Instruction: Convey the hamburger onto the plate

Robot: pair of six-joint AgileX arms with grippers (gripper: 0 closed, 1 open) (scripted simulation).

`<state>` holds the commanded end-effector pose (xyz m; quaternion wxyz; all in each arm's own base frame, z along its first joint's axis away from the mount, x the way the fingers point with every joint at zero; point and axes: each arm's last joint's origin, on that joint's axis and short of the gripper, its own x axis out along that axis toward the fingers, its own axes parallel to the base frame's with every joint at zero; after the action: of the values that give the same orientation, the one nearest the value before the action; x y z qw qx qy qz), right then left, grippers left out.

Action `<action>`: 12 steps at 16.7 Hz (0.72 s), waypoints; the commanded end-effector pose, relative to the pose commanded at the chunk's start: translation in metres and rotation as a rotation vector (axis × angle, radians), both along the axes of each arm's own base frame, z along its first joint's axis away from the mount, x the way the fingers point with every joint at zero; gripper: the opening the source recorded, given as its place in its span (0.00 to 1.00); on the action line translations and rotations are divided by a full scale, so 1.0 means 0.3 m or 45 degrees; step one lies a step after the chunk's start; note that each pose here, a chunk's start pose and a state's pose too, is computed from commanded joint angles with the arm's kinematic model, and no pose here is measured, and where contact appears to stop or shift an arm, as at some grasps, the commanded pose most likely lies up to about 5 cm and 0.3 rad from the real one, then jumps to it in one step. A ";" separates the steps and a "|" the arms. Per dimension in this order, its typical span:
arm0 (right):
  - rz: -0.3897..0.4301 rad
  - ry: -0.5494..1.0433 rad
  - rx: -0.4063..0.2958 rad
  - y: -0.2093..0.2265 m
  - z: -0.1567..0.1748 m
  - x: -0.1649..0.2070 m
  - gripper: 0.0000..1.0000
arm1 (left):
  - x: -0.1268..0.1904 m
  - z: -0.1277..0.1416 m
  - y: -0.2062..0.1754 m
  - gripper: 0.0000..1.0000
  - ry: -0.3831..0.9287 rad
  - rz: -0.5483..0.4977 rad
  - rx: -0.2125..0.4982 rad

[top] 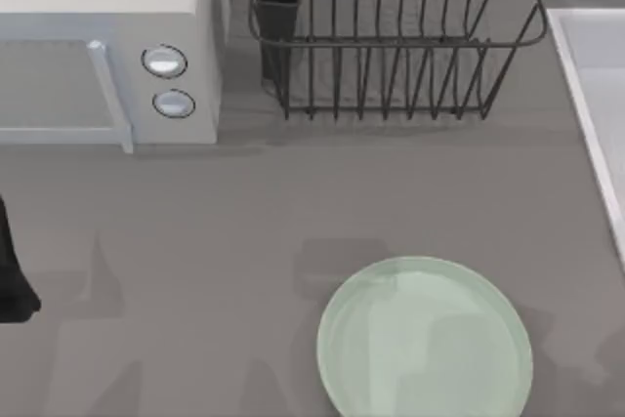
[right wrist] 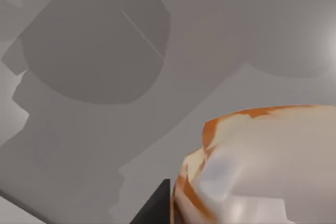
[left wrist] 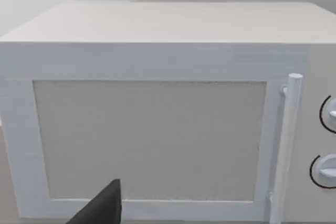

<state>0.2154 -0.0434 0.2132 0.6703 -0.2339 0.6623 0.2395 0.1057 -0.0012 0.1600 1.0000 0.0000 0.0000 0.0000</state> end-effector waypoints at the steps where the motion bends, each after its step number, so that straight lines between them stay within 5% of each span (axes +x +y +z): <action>1: 0.017 -0.002 -0.002 0.002 0.000 0.002 0.00 | 0.000 0.000 0.000 1.00 0.000 0.000 0.000; 4: 0.179 -0.014 -0.018 0.028 0.003 0.023 0.00 | 0.000 0.000 0.000 1.00 0.000 0.000 0.000; 6: 0.390 -0.017 -0.032 0.062 0.001 0.045 0.00 | 0.000 0.000 0.000 1.00 0.000 0.000 0.000; 9: 0.830 0.012 -0.042 0.135 -0.016 0.080 0.00 | 0.000 0.000 0.000 1.00 0.000 0.000 0.000; 12: 1.413 0.092 -0.015 0.232 -0.055 0.106 0.00 | 0.000 0.000 0.000 1.00 0.000 0.000 0.000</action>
<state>0.2472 0.0262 0.1967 0.4191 -0.5431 0.4637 0.5607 0.1057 -0.0012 0.1600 1.0000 0.0000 0.0000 0.0000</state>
